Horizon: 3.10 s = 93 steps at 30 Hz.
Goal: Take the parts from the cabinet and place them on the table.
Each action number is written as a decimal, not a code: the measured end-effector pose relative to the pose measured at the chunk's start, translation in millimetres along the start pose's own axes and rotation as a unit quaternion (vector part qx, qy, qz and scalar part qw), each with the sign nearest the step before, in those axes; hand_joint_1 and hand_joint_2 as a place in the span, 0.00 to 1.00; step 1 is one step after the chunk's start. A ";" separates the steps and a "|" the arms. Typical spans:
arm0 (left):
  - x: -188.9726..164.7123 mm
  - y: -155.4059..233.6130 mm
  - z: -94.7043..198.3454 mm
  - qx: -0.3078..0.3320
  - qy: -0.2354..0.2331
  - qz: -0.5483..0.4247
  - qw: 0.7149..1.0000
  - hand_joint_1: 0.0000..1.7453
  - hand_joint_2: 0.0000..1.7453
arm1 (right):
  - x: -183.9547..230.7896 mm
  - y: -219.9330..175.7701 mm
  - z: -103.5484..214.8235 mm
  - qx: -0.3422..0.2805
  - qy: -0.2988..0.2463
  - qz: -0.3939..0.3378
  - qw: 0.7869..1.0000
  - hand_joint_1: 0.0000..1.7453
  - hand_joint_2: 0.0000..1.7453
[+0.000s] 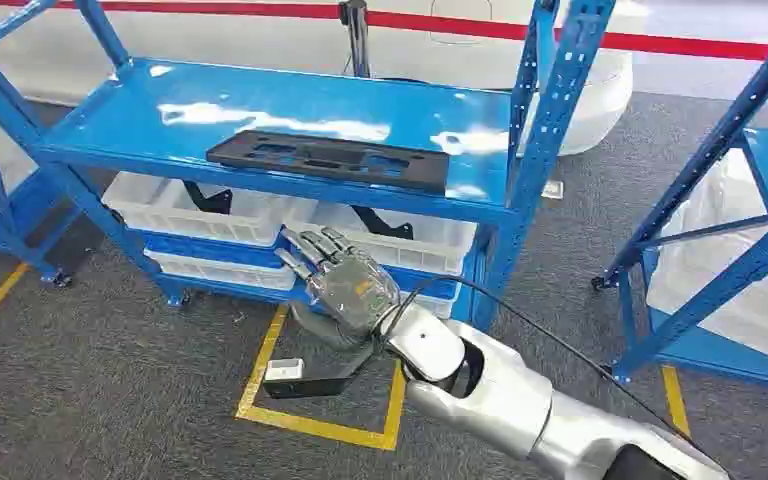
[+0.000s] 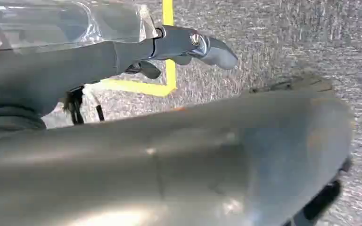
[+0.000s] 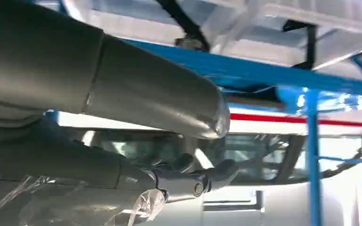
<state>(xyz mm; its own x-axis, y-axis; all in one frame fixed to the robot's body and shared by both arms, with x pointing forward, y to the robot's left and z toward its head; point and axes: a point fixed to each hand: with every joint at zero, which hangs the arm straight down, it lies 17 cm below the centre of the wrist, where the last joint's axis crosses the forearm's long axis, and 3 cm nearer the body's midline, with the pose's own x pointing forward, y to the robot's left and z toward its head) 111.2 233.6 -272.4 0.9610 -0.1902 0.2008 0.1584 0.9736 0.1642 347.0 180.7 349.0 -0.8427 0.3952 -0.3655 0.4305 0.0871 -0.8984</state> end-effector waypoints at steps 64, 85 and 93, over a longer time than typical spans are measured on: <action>-10.7 0.1 0.2 0.004 0.020 0.029 0.999 0.00 0.00 | -97.2 49.3 21.5 0.100 0.232 -0.022 0.967 0.00 1.00; 0.5 1.4 -0.2 0.004 -0.001 0.041 0.999 0.00 0.00 | -125.2 85.1 58.2 0.190 0.271 -0.040 0.943 0.00 1.00; -0.9 1.1 -0.1 0.003 -0.001 0.048 0.999 0.00 0.00 | -121.4 87.1 57.9 0.193 0.264 -0.049 0.944 0.00 1.00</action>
<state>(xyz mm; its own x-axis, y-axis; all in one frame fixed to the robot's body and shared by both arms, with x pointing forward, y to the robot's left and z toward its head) 110.5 234.9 -272.5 0.9714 -0.0964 0.2168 0.0645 0.9866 0.1497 468.1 87.3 301.0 -0.5492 0.8125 -0.1957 0.1237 -0.1526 -0.9805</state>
